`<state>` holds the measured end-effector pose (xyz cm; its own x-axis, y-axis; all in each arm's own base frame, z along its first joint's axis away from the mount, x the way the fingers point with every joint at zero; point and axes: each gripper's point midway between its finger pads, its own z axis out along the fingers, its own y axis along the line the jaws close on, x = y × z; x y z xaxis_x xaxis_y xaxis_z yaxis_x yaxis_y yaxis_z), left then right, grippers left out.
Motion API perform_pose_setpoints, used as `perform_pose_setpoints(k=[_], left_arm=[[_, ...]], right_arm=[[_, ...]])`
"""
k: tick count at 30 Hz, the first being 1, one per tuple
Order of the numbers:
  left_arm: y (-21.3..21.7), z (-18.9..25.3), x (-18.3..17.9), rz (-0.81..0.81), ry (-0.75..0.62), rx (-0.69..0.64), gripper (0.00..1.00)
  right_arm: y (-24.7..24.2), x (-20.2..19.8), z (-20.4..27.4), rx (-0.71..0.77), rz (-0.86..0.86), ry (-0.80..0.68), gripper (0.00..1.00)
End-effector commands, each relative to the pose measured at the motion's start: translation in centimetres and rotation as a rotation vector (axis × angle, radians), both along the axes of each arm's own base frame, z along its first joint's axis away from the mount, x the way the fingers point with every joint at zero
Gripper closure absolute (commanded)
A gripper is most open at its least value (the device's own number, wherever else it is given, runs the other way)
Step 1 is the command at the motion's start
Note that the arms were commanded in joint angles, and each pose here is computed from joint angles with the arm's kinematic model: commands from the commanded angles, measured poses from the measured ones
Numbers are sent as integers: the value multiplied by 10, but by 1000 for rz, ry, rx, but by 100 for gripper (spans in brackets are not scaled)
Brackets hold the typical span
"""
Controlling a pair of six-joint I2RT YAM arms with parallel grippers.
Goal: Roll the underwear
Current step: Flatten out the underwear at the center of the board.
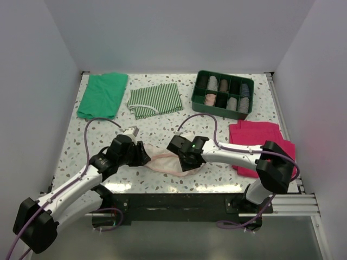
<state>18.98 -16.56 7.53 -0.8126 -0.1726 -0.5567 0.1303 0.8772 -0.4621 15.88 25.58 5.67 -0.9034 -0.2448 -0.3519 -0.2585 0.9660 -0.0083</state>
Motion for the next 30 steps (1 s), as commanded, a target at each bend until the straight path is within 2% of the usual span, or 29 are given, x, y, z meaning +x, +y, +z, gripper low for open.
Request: perform_pose_setpoints(k=[1, 9, 14, 22, 30], left_arm=[[0, 0, 1, 32, 8, 25, 52], [3, -20, -4, 37, 44, 112, 53], [2, -20, -4, 32, 41, 115, 54], [0, -20, -5, 16, 39, 113, 54], [-3, -24, -7, 0, 44, 112, 59]], right_arm=[[-4, 12, 6, -46, -54, -61, 64], [-30, 17, 3, -165, -96, -102, 60], [-38, 15, -4, -204, -103, -99, 60], [-34, 15, -7, -175, -128, -103, 56], [-34, 25, -3, -172, -177, -153, 56]])
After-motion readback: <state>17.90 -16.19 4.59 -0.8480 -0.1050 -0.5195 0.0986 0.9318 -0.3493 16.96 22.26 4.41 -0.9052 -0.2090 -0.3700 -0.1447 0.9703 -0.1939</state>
